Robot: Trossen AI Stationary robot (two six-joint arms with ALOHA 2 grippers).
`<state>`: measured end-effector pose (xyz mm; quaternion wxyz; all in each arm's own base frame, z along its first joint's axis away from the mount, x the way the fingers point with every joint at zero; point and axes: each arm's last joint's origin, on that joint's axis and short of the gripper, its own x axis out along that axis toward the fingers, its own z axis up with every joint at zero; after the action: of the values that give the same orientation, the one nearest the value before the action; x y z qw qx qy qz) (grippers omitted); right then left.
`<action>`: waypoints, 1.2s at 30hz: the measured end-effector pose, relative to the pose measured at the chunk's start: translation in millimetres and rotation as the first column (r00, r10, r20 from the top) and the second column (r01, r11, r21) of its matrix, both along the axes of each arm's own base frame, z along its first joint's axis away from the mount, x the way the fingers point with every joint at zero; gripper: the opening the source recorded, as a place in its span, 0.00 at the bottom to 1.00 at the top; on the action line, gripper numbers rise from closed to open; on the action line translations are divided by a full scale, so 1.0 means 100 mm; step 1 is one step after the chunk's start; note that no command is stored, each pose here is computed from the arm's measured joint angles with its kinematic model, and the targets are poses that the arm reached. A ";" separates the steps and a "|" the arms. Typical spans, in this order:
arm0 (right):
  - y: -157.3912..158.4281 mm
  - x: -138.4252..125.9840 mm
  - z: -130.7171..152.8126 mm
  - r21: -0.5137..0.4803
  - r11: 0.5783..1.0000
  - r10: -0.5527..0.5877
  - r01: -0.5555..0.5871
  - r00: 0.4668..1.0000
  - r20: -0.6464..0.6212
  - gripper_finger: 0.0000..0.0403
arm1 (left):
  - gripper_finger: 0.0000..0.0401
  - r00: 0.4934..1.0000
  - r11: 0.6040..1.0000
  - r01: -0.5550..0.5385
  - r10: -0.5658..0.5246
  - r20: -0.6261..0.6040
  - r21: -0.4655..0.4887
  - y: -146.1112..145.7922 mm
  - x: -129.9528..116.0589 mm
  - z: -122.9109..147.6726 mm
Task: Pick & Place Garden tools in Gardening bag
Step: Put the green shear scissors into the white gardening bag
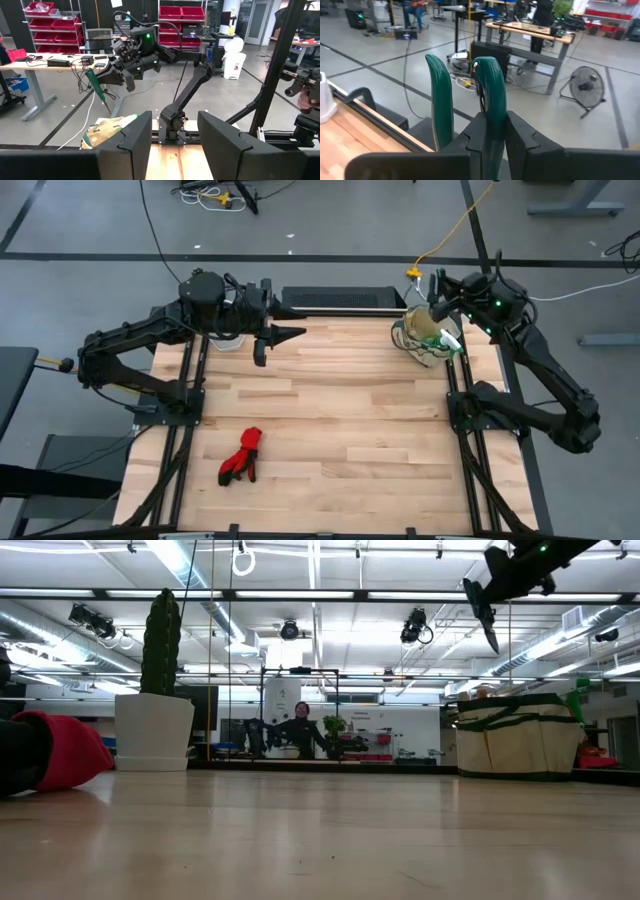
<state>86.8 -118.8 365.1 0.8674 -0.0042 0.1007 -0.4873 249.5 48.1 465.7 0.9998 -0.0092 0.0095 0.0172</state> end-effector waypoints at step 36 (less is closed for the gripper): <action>-0.14 0.07 -0.45 -0.030 0.992 -0.118 0.121 0.990 0.074 0.11 | 0.42 1.000 1.000 -0.005 0.005 0.000 0.001 0.00 0.00 0.00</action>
<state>93.9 -132.9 319.7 0.8396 0.0042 0.0611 -0.5398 249.5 48.3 465.8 0.9997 -0.0090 0.0093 0.0200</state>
